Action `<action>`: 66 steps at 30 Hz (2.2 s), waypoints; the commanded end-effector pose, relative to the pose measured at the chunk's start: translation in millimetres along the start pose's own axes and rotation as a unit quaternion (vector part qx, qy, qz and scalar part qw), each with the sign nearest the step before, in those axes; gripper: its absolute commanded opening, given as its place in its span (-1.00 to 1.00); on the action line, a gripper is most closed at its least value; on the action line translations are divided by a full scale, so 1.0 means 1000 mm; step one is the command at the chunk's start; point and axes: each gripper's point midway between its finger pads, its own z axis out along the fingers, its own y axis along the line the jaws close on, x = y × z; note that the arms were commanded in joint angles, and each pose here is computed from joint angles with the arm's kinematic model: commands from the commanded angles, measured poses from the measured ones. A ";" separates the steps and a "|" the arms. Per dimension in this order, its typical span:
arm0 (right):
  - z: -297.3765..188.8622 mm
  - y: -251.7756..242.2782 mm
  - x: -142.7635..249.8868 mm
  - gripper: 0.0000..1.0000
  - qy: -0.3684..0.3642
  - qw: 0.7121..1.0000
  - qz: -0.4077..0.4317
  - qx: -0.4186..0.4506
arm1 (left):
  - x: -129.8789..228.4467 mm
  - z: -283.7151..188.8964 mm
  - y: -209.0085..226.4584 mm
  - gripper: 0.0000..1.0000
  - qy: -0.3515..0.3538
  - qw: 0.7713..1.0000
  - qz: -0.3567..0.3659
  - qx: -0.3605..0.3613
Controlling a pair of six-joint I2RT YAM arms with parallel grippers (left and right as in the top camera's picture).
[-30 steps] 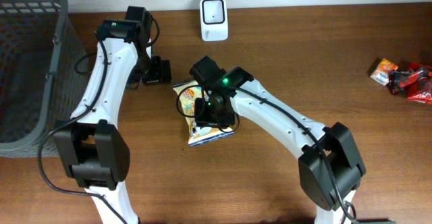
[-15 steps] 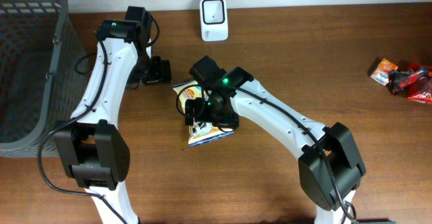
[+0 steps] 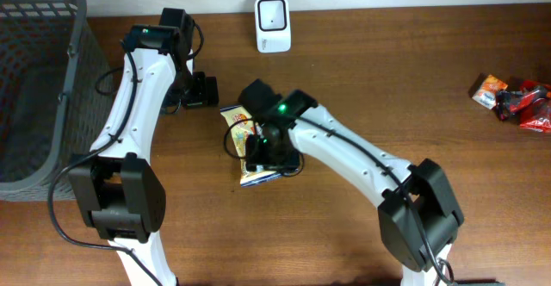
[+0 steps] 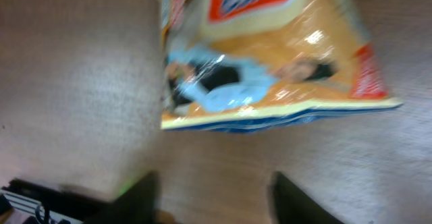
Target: Scan the item barcode
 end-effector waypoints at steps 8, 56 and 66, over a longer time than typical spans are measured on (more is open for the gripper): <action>0.034 0.007 0.018 -0.34 -0.050 0.993 0.096 0.049 | 0.001 -0.002 -0.001 0.98 0.000 1.000 -0.003 0.004; -0.200 -0.244 -0.086 0.97 -0.160 0.946 0.209 0.191 | 0.015 -0.017 -0.077 0.98 0.047 0.975 -0.008 0.215; -0.063 -0.130 -0.100 -0.92 -0.084 0.986 -0.051 -0.138 | 0.112 0.076 -0.142 -1.00 0.125 0.978 0.073 0.149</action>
